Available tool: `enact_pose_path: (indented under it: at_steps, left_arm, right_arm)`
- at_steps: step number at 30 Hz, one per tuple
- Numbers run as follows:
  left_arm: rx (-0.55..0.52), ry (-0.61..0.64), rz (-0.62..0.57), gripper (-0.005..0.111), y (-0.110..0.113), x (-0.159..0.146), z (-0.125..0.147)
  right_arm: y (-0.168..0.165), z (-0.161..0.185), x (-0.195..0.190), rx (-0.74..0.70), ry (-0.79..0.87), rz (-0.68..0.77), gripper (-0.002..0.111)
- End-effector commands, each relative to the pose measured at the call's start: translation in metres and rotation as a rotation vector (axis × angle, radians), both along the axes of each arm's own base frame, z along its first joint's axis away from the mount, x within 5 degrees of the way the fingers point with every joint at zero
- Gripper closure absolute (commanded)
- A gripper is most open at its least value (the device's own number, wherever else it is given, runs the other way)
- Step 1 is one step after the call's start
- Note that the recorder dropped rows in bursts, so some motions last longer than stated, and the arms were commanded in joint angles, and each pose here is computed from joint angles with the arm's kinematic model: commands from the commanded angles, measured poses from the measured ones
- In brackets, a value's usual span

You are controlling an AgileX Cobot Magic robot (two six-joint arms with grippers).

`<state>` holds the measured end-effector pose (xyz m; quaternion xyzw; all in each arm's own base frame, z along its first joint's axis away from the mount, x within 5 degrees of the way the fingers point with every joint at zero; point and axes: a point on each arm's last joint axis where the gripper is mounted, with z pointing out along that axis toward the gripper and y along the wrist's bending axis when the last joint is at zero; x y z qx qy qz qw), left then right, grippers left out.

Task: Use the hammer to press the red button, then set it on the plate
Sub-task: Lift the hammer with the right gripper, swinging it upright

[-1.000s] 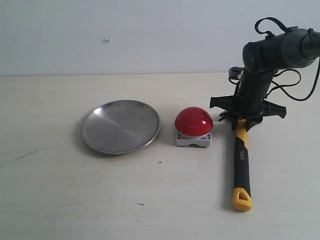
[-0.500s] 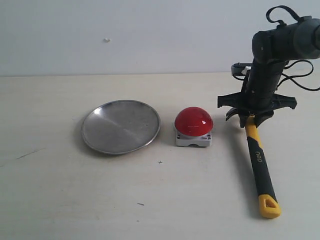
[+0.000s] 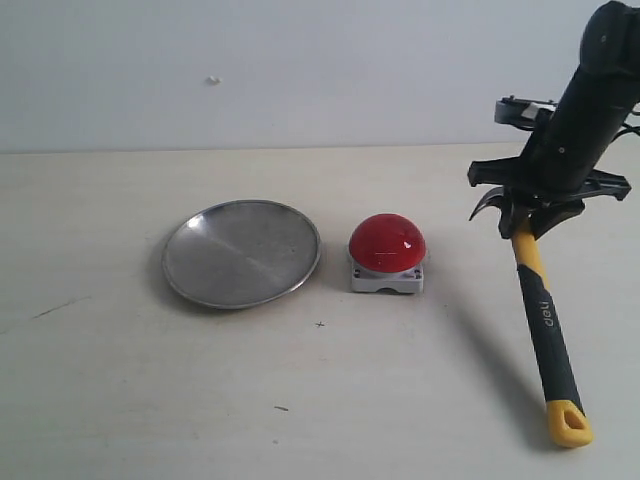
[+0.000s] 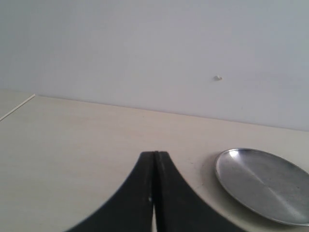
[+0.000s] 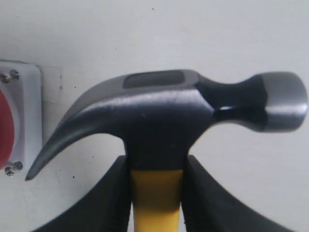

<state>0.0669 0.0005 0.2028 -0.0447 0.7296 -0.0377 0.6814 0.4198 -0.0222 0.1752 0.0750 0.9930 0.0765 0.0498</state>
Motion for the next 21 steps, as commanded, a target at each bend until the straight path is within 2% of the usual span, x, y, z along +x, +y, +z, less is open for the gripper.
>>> enact_pose_path:
  at_steps: [1,9,16,21]
  left_arm:
    - [-0.006,-0.002,-0.001,0.107,0.000,0.000,0.000]
    - [-0.006,-0.002,-0.001,0.107,0.000,0.000,0.000]
    - [-0.006,-0.002,-0.001,0.107,0.000,0.000,0.000]
    - [-0.006,-0.002,-0.001,0.107,0.000,0.000,0.000]
  right_arm:
    - [-0.010,0.020,-0.002,0.035,-0.062,0.009,0.108]
    - [-0.009,0.016,-0.001,0.050,-0.056,0.006,0.108]
    - [-0.004,0.027,-0.003,0.108,-0.010,0.012,0.108]
    - [0.005,0.032,-0.001,0.200,-0.044,0.045,0.108]
